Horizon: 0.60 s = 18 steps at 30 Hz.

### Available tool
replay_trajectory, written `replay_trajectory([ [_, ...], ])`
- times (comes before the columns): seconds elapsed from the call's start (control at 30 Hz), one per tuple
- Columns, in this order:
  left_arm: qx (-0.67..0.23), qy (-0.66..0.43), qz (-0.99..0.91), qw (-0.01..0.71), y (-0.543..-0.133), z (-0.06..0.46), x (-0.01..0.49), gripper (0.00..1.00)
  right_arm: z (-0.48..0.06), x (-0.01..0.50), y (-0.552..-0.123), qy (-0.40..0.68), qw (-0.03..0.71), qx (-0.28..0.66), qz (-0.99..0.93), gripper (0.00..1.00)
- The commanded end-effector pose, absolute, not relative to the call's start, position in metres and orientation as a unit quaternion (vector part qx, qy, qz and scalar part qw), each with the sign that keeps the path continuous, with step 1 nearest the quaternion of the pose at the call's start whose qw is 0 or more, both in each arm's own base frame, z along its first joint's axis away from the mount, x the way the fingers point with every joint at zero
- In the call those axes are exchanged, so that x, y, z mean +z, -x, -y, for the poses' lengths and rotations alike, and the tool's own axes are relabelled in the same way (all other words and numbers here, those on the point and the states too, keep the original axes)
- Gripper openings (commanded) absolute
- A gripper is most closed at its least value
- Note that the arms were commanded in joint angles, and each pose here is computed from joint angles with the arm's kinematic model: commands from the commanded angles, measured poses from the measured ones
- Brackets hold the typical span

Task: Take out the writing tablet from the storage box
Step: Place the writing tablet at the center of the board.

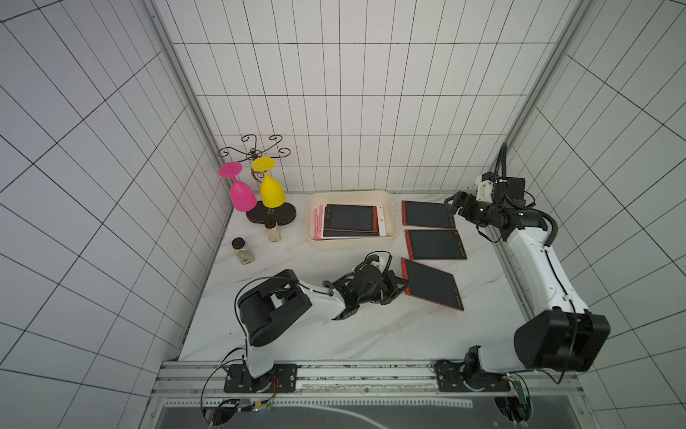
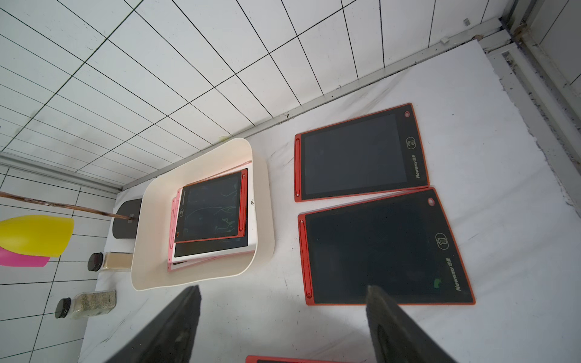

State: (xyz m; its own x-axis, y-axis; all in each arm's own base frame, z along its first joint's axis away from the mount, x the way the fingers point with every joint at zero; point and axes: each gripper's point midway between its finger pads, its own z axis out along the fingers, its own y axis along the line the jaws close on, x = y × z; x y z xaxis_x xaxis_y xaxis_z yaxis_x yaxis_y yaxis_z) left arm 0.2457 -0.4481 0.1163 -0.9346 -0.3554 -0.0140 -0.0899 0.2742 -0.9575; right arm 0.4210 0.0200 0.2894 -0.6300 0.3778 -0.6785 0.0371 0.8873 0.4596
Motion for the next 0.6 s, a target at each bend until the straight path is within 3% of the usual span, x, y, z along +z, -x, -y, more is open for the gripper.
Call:
replay_trajectory([
  [0.0, -0.637, 0.161, -0.739, 0.149, -0.263, 0.467, 0.152, 0.00, -0.020, 0.280, -0.415, -0.111, 0.408, 0.216, -0.880, 0.84],
  [0.57, -0.611, 0.195, -0.758, 0.115, -0.273, 0.502, 0.079, 0.00, -0.014, 0.266, -0.418, -0.118, 0.399, 0.231, -0.879, 0.83],
])
